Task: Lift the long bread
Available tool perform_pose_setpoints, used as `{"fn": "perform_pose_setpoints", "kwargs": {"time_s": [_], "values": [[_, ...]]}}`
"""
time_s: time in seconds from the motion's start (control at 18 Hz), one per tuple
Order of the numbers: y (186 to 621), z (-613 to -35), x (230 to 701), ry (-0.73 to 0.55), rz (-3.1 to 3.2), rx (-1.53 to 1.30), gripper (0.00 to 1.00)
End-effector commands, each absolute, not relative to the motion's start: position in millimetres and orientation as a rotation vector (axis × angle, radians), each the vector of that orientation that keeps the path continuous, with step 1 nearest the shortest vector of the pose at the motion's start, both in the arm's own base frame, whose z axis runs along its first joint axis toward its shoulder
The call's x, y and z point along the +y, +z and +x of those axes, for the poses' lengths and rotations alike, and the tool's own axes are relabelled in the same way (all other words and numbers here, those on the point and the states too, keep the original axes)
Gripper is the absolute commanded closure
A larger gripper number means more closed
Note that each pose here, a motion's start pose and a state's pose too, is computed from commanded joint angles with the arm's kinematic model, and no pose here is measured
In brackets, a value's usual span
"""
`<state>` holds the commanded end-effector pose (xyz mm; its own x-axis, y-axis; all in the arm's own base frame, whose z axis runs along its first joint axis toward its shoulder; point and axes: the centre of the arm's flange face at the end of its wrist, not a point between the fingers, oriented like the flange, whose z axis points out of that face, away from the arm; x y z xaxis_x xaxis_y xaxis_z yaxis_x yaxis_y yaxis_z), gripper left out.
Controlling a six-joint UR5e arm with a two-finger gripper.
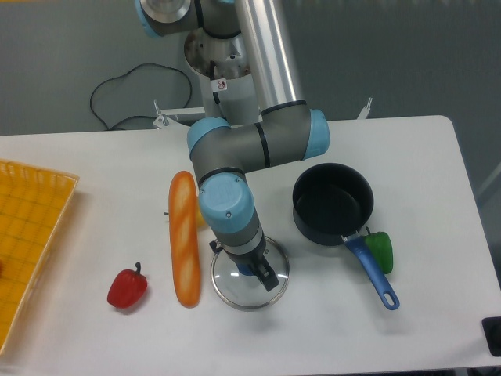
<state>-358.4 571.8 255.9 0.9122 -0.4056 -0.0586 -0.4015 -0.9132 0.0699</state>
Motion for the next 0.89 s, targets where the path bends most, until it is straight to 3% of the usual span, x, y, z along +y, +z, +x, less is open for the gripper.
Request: {"fn": "perform_pose_setpoints", "kwargs": {"time_s": [0.78, 0.89], "values": [[263.5, -335.5, 565.2, -0.136, 3.077, -0.164, 0.00], [269.2, -333.1, 564.7, -0.146, 3.097, 0.013, 0.00]]}}
